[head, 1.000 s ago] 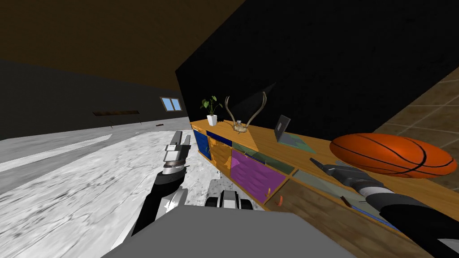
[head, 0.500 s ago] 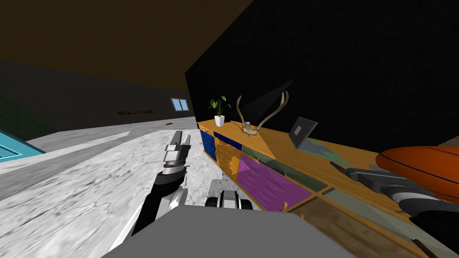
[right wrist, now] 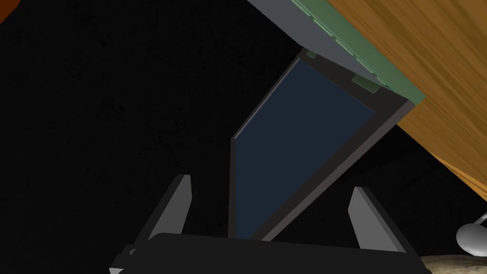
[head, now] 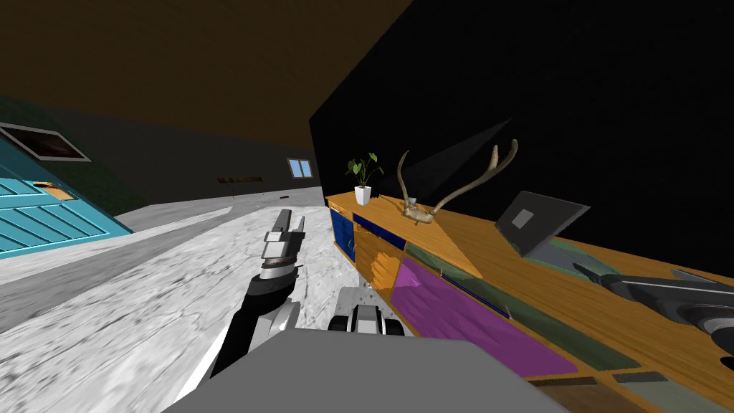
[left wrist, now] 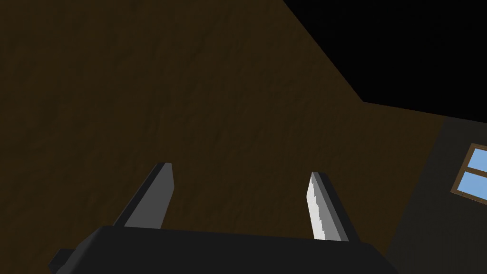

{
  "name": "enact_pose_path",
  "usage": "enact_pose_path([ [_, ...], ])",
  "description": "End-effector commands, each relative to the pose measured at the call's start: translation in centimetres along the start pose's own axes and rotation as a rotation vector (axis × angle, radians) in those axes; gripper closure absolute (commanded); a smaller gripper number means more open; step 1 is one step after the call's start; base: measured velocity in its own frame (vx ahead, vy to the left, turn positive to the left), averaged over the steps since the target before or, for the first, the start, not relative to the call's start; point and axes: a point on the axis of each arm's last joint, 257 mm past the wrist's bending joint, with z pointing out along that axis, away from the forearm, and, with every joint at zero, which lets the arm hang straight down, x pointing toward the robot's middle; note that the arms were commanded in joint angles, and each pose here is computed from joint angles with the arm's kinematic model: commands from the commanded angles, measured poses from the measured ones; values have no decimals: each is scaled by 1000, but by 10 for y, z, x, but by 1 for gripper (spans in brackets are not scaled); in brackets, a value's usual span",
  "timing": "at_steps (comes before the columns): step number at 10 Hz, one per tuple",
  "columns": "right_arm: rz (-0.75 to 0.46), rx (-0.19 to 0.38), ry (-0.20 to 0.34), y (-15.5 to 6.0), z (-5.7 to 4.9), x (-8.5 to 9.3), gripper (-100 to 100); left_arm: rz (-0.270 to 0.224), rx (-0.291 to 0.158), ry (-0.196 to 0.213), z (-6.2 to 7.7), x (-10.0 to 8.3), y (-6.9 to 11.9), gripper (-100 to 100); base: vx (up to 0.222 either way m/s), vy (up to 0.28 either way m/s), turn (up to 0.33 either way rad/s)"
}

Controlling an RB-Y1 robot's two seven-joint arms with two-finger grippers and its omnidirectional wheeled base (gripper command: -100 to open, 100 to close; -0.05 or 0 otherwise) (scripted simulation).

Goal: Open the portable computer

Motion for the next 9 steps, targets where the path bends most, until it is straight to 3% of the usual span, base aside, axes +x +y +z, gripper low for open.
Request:
enact_pose_path([
  [1, -92, 77, 19, -35, 5, 2, -100, 0, 0, 0, 0, 0, 0, 0, 123, 114, 130],
  [4, -182, 150, 28, -70, 9, -5, -100, 0, 0, 0, 0, 0, 0, 0, 107, 81, 103],
  [5, -160, 129, 27, -62, 8, -5, -100, 0, 0, 0, 0, 0, 0, 0, 53, 30, 22],
  [7, -138, 121, 17, -47, 33, -13, -100, 0, 0, 0, 0, 0, 0, 0, -33, -1, -66],
  [8, -140, 105, 19, -39, 36, -12, -100, 0, 0, 0, 0, 0, 0, 0, -51, -8, -26],
  [9, -125, 104, 16, -33, 46, -15, -100, 0, 0, 0, 0, 0, 0, 0, -57, -6, -42],
])
